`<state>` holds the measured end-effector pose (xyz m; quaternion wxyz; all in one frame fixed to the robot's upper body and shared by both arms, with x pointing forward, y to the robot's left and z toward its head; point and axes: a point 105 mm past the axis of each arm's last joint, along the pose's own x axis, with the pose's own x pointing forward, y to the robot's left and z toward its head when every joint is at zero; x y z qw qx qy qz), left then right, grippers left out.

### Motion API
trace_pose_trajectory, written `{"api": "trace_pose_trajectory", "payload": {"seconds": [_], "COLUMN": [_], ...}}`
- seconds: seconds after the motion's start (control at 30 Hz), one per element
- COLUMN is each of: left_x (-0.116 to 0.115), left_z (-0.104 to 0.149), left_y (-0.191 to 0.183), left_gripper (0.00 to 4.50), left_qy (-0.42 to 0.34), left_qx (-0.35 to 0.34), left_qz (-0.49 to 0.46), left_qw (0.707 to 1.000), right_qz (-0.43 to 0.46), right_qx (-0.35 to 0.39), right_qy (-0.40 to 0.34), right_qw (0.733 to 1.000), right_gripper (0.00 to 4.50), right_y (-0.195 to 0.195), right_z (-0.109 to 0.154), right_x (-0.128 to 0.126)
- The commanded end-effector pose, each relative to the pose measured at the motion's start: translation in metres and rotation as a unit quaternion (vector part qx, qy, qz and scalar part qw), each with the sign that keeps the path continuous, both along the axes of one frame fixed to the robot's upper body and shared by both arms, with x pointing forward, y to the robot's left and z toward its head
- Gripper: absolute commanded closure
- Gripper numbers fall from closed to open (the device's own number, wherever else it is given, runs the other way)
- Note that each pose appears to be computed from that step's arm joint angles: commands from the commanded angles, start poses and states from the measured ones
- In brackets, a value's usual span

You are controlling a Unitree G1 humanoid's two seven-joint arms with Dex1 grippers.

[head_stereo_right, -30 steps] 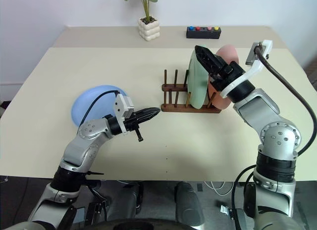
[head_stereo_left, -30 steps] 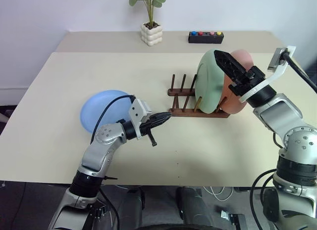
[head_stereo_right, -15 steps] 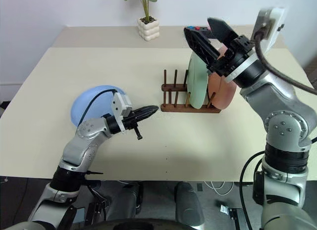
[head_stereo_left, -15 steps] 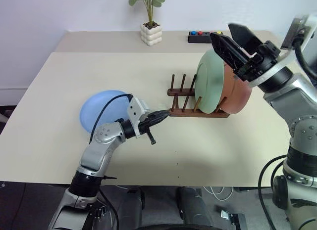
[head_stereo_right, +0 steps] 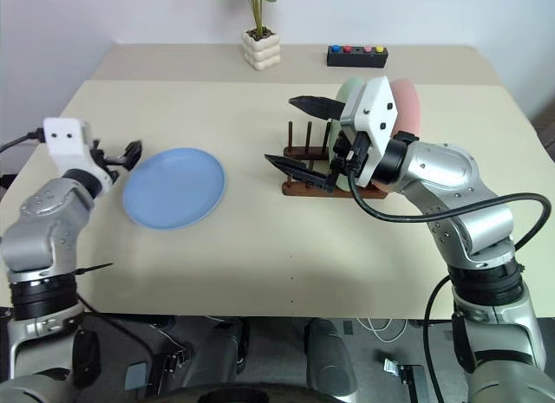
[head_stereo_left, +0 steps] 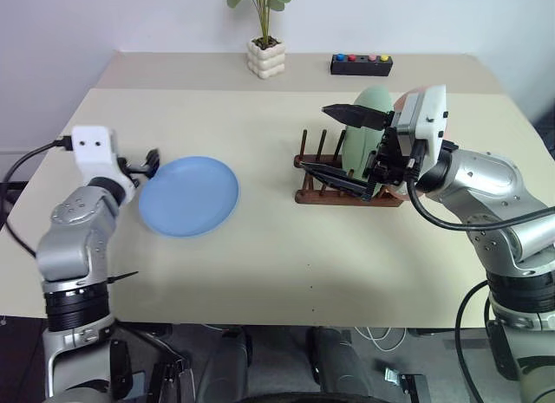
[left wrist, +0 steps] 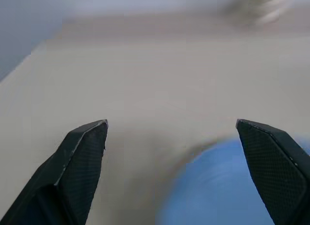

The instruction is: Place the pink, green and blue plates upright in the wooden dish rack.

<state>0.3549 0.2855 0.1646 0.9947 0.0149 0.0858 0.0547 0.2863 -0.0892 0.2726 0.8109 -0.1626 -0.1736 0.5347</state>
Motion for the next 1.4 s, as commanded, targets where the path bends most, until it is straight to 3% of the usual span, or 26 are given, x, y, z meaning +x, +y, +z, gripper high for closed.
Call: {"api": "trace_pose_trajectory", "payload": {"seconds": [0.03,0.17,0.37,0.5,0.7,0.8,0.87,0.97,1.03,1.1,1.2,1.4], "left_x": [-0.007,-0.014,-0.015,-0.015,-0.014,-0.014,0.000,0.004,-0.001,-0.010,-0.015,-0.020], "left_z": [-0.007,-0.034,-0.043,-0.040,-0.038,-0.038,0.017,0.064,0.133,0.166,0.183,0.191], "left_y": [-0.007,-0.005,-0.015,-0.008,-0.004,-0.004,-0.011,-0.019,-0.057,-0.091,-0.115,-0.150], "left_gripper": [0.04,0.04,0.04,1.29,4.43,4.48,4.48,4.48,4.48,4.48,4.48,4.48], "left_qy": [0.047,0.124,0.138,0.123,0.114,0.113,-0.025,-0.137,-0.276,-0.341,-0.374,-0.382], "left_qx": [-0.019,-0.011,-0.047,-0.034,-0.038,-0.038,-0.046,-0.042,0.004,0.032,0.029,0.026], "left_qz": [-0.003,0.016,0.001,0.015,0.027,0.027,0.023,0.011,-0.053,-0.106,-0.136,-0.181], "left_qw": [0.999,0.992,0.989,0.992,0.992,0.992,0.998,0.990,0.960,0.933,0.917,0.906], "right_qz": [0.020,0.036,0.051,0.052,0.051,0.050,0.015,-0.016,-0.035,-0.045,-0.059,-0.079], "right_qx": [-0.001,-0.005,-0.013,-0.016,-0.016,-0.016,-0.032,-0.053,-0.100,-0.125,-0.156,-0.221], "right_qy": [-0.041,-0.044,-0.040,-0.034,-0.031,-0.031,-0.045,-0.071,-0.139,-0.202,-0.282,-0.394], "right_qw": [0.999,0.998,0.998,0.998,0.998,0.998,0.998,0.996,0.985,0.970,0.945,0.889], "right_gripper": [0.00,0.00,0.00,0.00,0.00,0.00,0.00,0.00,0.00,0.00,0.00,0.00], "right_y": [0.000,0.003,0.005,0.007,0.008,0.008,0.007,0.006,0.013,0.026,0.040,0.051], "right_z": [0.015,0.015,0.011,0.007,0.005,0.005,0.003,0.001,-0.002,-0.001,-0.001,-0.009], "right_x": [-0.007,-0.010,-0.016,-0.015,-0.014,-0.014,-0.002,0.008,0.015,0.018,0.025,0.038]}}
